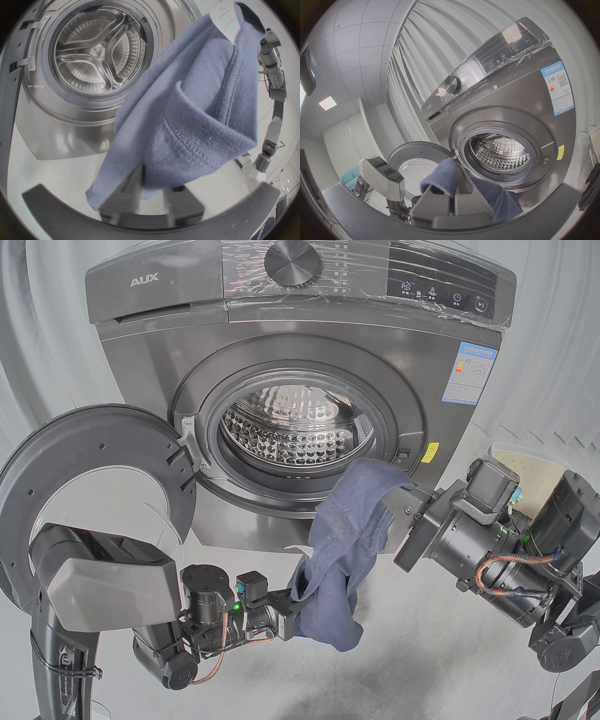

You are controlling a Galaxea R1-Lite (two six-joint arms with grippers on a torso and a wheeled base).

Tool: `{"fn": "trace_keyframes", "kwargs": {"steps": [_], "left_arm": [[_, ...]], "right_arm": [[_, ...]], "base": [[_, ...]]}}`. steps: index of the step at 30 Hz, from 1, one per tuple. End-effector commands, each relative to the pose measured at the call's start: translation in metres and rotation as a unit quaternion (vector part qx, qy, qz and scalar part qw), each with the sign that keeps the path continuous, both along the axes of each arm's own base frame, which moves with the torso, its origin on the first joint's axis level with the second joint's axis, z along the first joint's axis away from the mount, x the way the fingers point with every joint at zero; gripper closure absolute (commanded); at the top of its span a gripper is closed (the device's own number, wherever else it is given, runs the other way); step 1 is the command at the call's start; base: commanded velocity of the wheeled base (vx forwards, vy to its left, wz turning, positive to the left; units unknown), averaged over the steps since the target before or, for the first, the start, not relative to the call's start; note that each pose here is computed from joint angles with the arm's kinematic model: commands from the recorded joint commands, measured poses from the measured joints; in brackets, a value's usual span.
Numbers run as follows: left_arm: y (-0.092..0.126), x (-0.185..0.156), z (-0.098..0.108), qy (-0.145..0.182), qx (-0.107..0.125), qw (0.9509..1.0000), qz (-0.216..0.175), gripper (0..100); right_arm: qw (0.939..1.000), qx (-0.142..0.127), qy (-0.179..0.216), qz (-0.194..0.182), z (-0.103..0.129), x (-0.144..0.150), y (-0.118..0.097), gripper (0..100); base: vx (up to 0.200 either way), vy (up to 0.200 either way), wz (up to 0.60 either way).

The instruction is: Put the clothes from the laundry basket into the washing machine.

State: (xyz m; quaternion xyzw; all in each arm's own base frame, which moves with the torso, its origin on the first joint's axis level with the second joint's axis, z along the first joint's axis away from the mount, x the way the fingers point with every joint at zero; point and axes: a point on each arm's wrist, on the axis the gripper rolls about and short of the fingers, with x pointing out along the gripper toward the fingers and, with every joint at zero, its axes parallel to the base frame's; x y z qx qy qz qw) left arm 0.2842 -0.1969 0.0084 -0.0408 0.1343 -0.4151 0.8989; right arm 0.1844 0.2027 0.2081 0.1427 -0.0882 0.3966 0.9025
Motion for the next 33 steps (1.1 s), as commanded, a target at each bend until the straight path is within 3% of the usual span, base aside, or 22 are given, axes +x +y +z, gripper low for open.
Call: {"fn": "trace_keyframes", "kwargs": {"steps": [1, 5, 9, 16, 18, 21, 22, 27, 33], "left_arm": [[-0.001, 0.001, 0.002, -0.004, -0.002, 1.0, 0.0, 100], [0.0, 0.0, 0.009, -0.013, -0.008, 0.9999, 0.002, 100], [0.006, -0.004, 0.03, -0.033, -0.018, 0.9991, 0.018, 100], [0.03, -0.038, 0.097, -0.094, -0.063, 0.993, 0.035, 100], [0.034, -0.043, 0.104, -0.101, -0.069, 0.9919, 0.035, 100], [0.057, -0.068, 0.134, -0.129, -0.097, 0.9858, 0.046, 100], [0.058, -0.069, 0.135, -0.13, -0.098, 0.9856, 0.046, 100], [0.074, -0.088, 0.166, -0.176, -0.135, 0.9736, 0.052, 100], [0.089, -0.083, 0.18, -0.18, -0.173, 0.9652, 0.079, 100]], "right_arm": [[1.0, 0.0, 0.001, 0.0, -0.001, 0.0, 0.0, 100], [1.0, -0.002, 0.002, 0.0, -0.002, 0.0, 0.0, 100], [0.9999, -0.008, 0.008, -0.003, -0.005, -0.001, -0.003, 100], [0.9993, -0.018, 0.015, -0.03, -0.009, 0.0, -0.026, 100], [0.9993, -0.019, 0.016, -0.029, -0.01, -0.002, -0.027, 100], [0.999, -0.028, 0.023, -0.025, -0.017, -0.009, -0.034, 100], [0.999, -0.029, 0.023, -0.025, -0.017, -0.009, -0.034, 100], [0.9993, -0.027, 0.022, -0.014, -0.017, -0.006, -0.041, 100], [0.9993, -0.026, 0.019, -0.021, -0.016, 0.015, -0.061, 100]], "base": [[0.0, 0.0, 0.0], [0.0, 0.0, 0.0], [0.0, 0.0, 0.0], [0.0, 0.0, 0.0], [0.0, 0.0, 0.0], [0.0, 0.0, 0.0], [0.0, 0.0, 0.0], [0.0, 0.0, 0.0], [0.0, 0.0, 0.0]]}}
